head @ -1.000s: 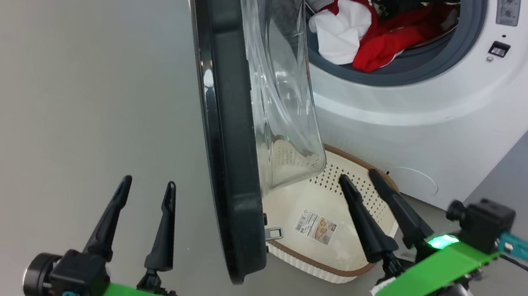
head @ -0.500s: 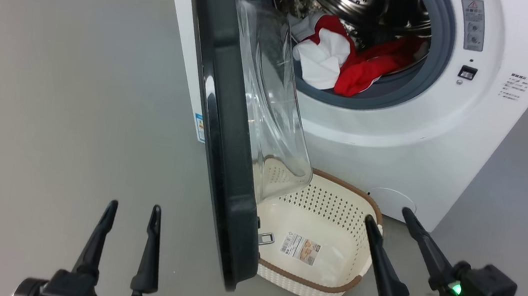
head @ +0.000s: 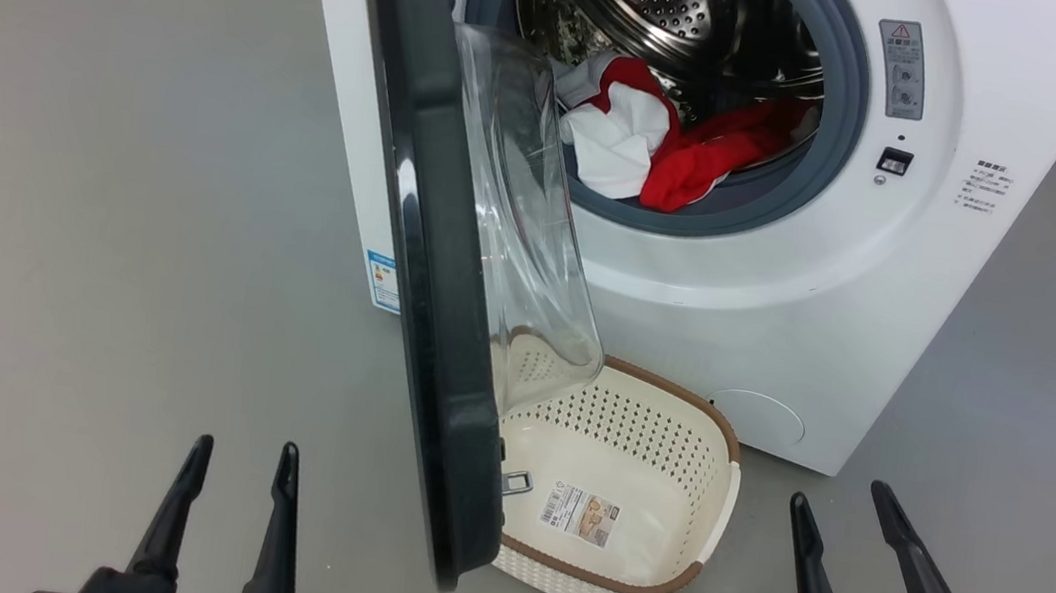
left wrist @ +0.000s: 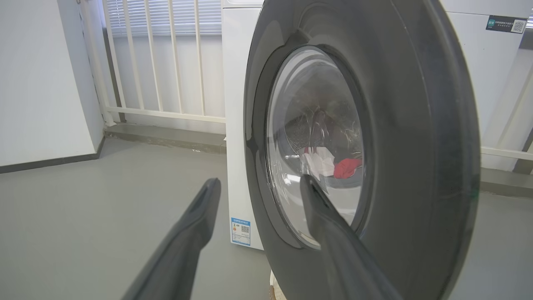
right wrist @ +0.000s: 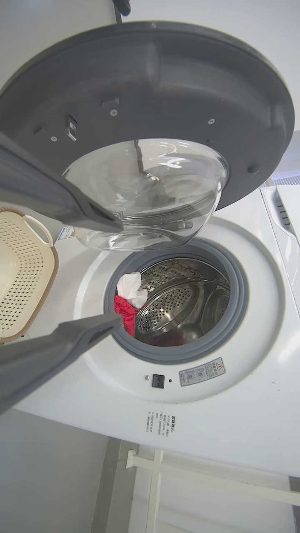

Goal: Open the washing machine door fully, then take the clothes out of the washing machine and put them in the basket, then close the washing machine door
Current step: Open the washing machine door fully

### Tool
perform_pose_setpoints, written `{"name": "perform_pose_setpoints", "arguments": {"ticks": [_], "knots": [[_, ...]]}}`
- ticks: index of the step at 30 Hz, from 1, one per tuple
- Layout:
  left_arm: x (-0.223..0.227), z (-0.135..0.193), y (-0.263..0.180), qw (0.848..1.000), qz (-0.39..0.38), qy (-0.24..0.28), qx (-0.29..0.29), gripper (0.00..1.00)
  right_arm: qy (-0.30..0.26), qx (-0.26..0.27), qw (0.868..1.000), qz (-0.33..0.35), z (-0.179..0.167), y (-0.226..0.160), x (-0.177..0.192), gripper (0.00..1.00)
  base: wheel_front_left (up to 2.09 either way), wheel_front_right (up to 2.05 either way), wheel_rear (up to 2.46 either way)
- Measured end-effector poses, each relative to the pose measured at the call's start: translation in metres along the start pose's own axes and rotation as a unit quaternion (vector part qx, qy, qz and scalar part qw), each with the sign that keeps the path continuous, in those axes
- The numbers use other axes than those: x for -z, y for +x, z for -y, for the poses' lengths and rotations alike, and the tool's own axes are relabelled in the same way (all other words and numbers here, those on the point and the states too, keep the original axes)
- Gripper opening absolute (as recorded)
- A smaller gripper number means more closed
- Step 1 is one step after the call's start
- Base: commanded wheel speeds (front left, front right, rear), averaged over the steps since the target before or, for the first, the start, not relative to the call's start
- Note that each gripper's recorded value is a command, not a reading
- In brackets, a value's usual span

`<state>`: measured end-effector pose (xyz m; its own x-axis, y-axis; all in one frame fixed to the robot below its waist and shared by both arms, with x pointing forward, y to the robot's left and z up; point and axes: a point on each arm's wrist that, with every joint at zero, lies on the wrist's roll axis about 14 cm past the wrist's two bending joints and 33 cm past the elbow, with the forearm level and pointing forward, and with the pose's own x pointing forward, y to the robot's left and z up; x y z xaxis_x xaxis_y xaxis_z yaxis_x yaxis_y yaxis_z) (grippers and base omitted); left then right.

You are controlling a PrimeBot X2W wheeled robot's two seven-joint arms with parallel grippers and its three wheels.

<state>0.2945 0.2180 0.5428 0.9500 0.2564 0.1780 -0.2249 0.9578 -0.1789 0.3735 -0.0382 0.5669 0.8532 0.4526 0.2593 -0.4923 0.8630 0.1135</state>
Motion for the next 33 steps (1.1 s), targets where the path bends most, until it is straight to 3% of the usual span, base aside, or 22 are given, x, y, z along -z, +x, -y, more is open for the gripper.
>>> {"name": "perform_pose_setpoints", "arguments": {"ticks": [22,23,25,26,33], "knots": [[0.005,0.002,0.002,1.000,-0.007,0.004,0.007,1.00,0.009,0.022,1.000,-0.003,0.012,-0.010,0.004,1.00,0.00,0.00,0.00],[0.005,0.002,0.002,1.000,-0.007,0.004,0.007,0.74,0.010,0.023,1.000,-0.003,0.012,-0.010,0.004,1.00,0.00,0.00,0.00],[0.005,0.003,0.002,1.000,-0.008,0.004,0.009,0.07,0.010,0.023,1.000,-0.003,0.013,-0.010,0.004,1.00,0.00,0.00,0.00],[0.005,0.003,0.002,1.000,-0.008,0.004,0.011,0.00,0.011,0.024,1.000,-0.003,0.013,-0.010,0.004,1.00,0.00,0.00,0.00],[-0.025,0.008,0.011,0.999,0.042,0.017,0.018,0.00,0.013,0.028,1.000,-0.004,0.015,-0.011,0.005,1.00,0.00,0.00,0.00]]}}
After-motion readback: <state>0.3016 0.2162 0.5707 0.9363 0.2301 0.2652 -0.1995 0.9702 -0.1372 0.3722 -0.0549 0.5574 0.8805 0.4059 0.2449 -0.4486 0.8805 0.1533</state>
